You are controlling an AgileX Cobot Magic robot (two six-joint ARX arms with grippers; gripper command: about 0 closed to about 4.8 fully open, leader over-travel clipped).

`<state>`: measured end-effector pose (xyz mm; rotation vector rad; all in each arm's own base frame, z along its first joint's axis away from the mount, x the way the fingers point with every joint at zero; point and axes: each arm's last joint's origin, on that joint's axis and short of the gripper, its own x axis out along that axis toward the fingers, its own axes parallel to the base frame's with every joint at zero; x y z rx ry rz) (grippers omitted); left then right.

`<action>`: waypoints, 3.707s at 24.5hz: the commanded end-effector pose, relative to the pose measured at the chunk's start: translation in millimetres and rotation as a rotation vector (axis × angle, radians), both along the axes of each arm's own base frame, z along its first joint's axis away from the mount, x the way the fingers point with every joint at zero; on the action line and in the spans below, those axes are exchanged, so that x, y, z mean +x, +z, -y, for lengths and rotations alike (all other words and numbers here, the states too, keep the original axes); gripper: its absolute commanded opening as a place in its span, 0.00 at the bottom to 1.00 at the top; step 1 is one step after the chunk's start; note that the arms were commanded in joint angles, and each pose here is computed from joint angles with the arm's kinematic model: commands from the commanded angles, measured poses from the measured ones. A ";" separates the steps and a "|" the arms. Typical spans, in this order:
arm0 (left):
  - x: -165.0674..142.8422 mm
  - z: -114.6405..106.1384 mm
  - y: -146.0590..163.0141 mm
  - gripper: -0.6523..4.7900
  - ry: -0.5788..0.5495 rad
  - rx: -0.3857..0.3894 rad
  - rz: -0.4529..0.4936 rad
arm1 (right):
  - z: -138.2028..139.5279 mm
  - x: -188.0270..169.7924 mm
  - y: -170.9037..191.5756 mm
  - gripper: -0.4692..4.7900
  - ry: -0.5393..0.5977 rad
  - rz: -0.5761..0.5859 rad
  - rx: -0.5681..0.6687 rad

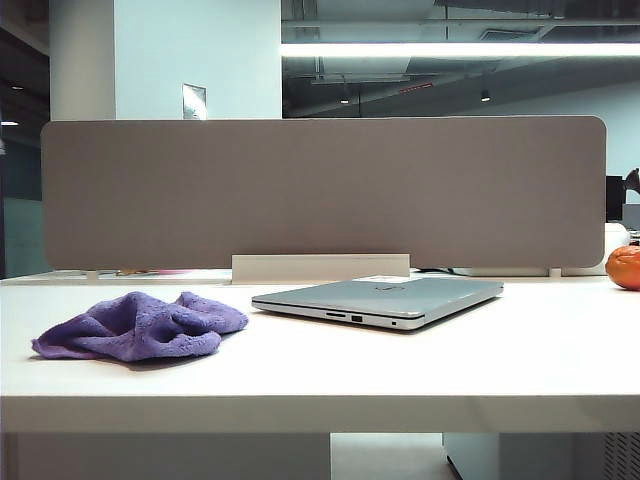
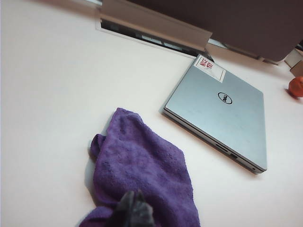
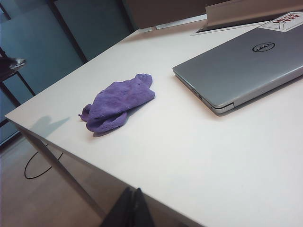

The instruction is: Pick up the purple rag and put it over the laptop.

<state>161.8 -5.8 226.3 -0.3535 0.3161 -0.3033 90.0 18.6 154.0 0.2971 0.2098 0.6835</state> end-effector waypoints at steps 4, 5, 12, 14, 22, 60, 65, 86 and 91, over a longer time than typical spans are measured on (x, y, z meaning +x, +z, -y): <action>28.7 -0.3 8.8 0.11 -0.006 0.007 -0.008 | -0.1 0.2 -0.5 0.13 0.004 0.005 0.001; 32.1 0.3 8.7 0.11 -0.009 0.007 -0.015 | -0.1 0.2 -0.6 0.13 0.004 0.004 0.001; 56.2 20.7 2.5 0.11 -0.040 0.032 -0.051 | -0.1 0.1 -0.7 0.13 0.004 0.003 0.000; 62.4 31.3 -4.3 0.11 -0.052 0.046 -0.061 | -0.1 0.1 -0.7 0.13 0.004 0.003 0.000; 81.5 63.3 -30.6 0.30 -0.165 0.109 -0.158 | -0.1 0.1 -0.9 0.13 0.004 0.001 0.000; 90.6 80.2 -77.5 0.75 -0.171 0.217 -0.382 | -0.1 0.1 -0.9 0.13 0.004 0.000 0.000; 94.1 81.3 -86.1 0.70 -0.170 0.221 -0.394 | -0.1 0.1 -0.9 0.13 0.004 0.000 0.000; 118.6 92.0 -46.6 0.11 -0.230 0.090 -0.168 | -0.1 0.1 -0.9 0.13 0.004 0.000 0.001; 132.1 97.1 -21.4 0.11 -0.242 0.032 -0.104 | -0.1 0.1 -0.9 0.13 0.004 0.000 0.001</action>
